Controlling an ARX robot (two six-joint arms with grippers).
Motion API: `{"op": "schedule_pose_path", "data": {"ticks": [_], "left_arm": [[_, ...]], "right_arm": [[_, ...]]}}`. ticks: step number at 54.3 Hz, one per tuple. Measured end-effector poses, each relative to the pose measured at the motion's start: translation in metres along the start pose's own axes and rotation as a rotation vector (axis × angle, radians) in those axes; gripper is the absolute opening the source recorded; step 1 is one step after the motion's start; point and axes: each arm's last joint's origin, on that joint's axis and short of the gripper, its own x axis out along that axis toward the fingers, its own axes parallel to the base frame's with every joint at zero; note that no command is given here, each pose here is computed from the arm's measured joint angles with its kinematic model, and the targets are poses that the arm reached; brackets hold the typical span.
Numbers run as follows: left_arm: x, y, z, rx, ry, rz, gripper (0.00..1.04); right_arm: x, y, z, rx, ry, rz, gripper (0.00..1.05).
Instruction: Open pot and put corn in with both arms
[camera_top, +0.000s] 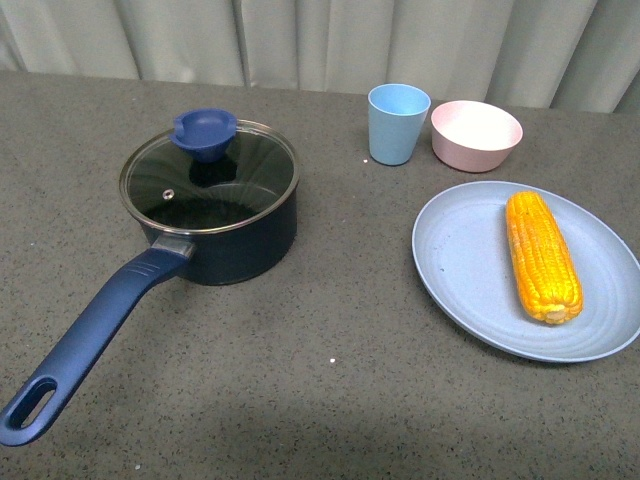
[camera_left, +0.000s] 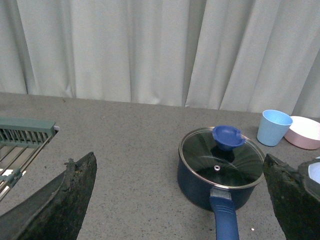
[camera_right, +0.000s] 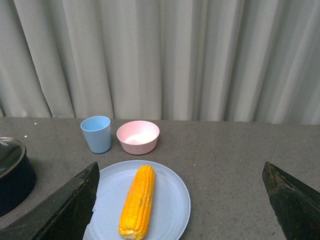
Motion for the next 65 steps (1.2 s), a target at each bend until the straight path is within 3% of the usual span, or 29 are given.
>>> {"op": "schedule_pose_path", "data": {"ticks": [65], "left_arm": [[0.0000, 0.0000, 0.0000, 0.000, 0.000, 0.000, 0.98]], "right_arm": [[0.0000, 0.0000, 0.0000, 0.000, 0.000, 0.000, 0.96]]}}
